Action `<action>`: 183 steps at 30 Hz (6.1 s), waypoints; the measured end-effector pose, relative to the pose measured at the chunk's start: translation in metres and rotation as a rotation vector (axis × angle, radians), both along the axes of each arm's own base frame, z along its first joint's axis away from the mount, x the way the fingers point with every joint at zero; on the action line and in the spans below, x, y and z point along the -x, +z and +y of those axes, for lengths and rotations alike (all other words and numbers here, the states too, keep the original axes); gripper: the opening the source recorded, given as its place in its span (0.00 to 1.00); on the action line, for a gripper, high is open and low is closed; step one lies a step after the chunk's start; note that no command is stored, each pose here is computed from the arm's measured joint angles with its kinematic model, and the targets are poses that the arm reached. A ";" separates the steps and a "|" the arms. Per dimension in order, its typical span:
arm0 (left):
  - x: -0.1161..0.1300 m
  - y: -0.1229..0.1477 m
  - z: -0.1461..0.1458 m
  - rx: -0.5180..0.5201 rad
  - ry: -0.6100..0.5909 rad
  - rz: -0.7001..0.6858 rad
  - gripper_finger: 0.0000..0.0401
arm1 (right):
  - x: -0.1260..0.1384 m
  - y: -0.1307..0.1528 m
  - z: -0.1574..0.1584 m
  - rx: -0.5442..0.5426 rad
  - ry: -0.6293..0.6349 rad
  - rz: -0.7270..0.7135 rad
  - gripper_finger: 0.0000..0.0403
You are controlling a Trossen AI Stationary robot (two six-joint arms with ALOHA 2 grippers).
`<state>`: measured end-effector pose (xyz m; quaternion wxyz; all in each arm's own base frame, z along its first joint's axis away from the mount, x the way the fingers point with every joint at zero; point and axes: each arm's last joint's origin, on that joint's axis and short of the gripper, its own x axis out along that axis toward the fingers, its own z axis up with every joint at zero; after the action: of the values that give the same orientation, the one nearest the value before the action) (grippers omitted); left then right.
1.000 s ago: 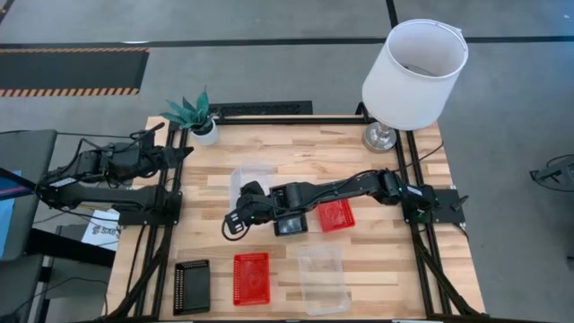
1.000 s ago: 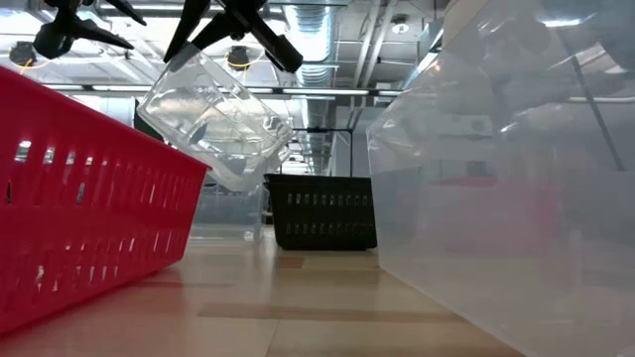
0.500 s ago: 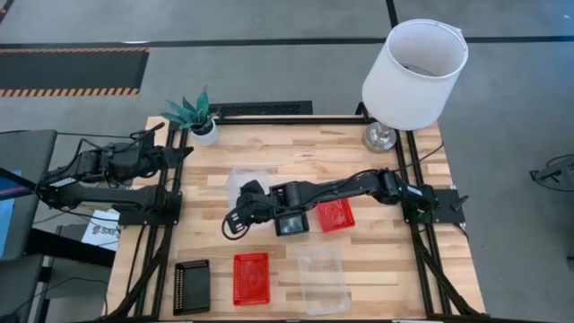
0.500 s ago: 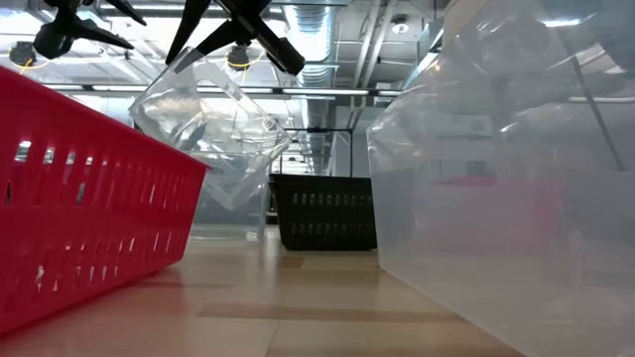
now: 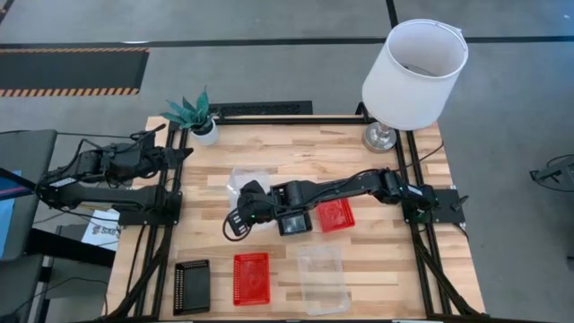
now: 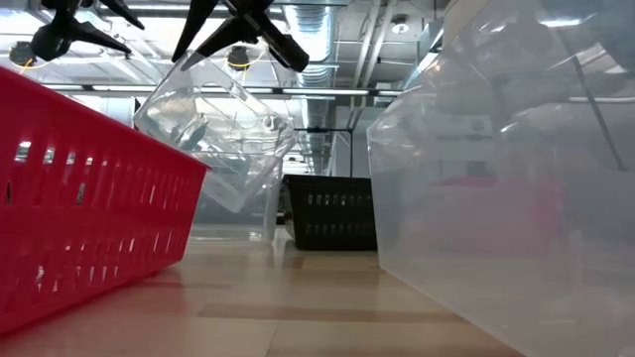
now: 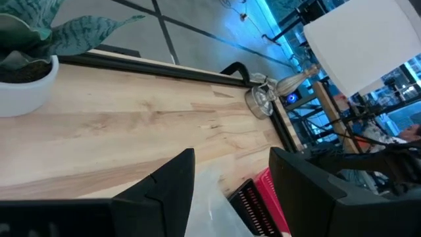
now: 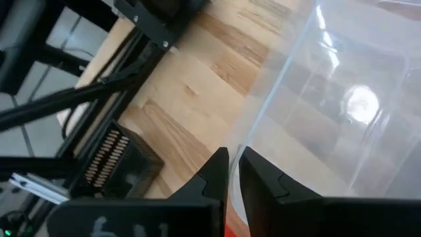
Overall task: Stack baskets by color
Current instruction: Stack the top right transparent bin on the left transparent bin
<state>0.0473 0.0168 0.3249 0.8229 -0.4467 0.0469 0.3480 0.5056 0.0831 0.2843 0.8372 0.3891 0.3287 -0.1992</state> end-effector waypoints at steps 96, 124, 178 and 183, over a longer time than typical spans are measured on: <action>0.002 -0.002 0.001 -0.019 0.053 0.021 0.46 | 0.005 -0.054 -0.178 0.627 0.731 0.248 0.26; 0.002 -0.002 0.001 -0.015 0.052 0.019 0.46 | 0.013 -0.018 -0.177 0.596 0.712 0.288 0.00; 0.002 -0.002 0.001 -0.009 0.054 0.015 0.46 | 0.044 0.009 -0.178 0.404 0.779 0.337 0.00; 0.002 -0.002 0.001 -0.009 0.054 0.015 0.46 | 0.042 0.003 -0.178 0.375 0.800 0.335 0.00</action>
<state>0.0455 0.0180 0.3234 0.8149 -0.4412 0.0394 0.3737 0.4634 -0.0945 0.2877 0.8393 0.0366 0.5419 0.0230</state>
